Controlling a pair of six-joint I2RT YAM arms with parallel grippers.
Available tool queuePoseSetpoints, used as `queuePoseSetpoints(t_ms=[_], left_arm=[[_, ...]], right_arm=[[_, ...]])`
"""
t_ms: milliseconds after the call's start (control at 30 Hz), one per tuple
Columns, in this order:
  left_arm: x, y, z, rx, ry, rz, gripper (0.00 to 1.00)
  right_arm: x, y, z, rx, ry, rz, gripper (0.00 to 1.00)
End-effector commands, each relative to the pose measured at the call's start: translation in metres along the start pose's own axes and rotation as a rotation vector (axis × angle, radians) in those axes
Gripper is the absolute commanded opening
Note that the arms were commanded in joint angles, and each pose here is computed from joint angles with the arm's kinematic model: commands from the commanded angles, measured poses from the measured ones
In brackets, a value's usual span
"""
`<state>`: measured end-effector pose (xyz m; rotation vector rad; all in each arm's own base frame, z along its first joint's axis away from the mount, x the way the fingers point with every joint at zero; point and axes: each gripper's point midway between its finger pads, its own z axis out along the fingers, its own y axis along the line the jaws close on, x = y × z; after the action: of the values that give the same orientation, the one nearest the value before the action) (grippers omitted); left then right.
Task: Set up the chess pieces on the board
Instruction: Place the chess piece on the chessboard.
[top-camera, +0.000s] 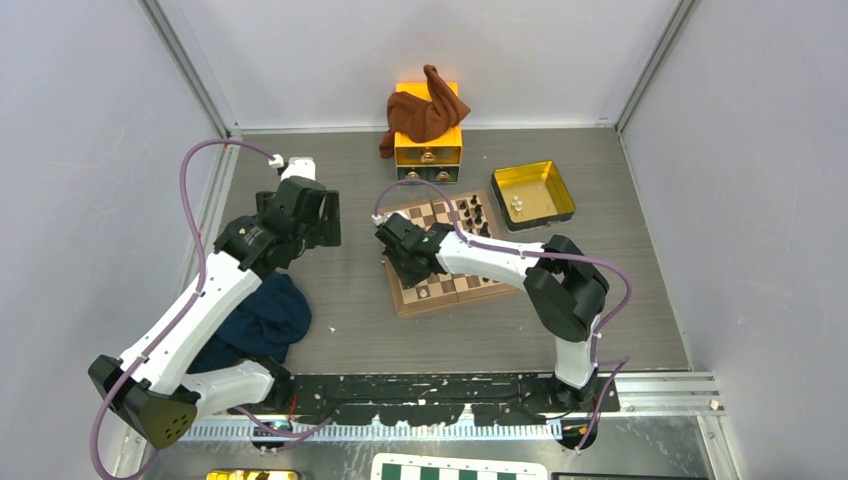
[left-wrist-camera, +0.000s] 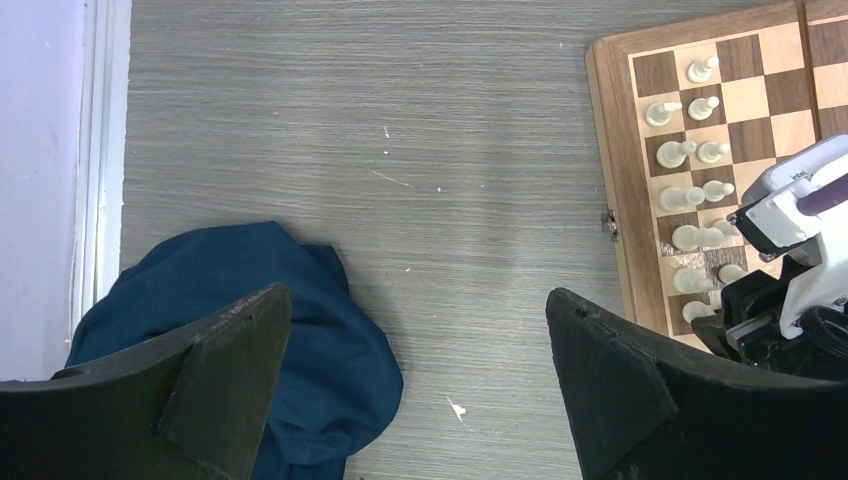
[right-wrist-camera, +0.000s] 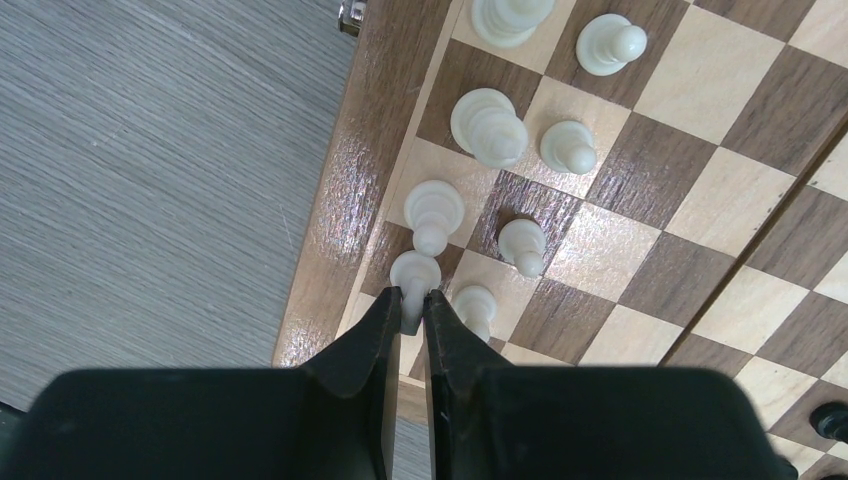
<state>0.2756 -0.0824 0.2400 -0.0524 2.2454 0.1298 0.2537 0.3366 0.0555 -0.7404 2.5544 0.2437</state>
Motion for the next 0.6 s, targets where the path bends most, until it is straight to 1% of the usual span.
queuePoseSetpoints(t_ms=[0,567], left_arm=[[-0.0139,-0.0024,0.0002,0.013,-0.046,-0.021,1.0],[-0.0131,-0.0039,0.002,0.017,-0.041,-0.021,1.0]], right_arm=[[-0.0201,0.0087,-0.0081,-0.027,-0.055,-0.002,0.01],[-0.0135,0.0149,-0.0069,-0.039,-0.036,-0.01,0.01]])
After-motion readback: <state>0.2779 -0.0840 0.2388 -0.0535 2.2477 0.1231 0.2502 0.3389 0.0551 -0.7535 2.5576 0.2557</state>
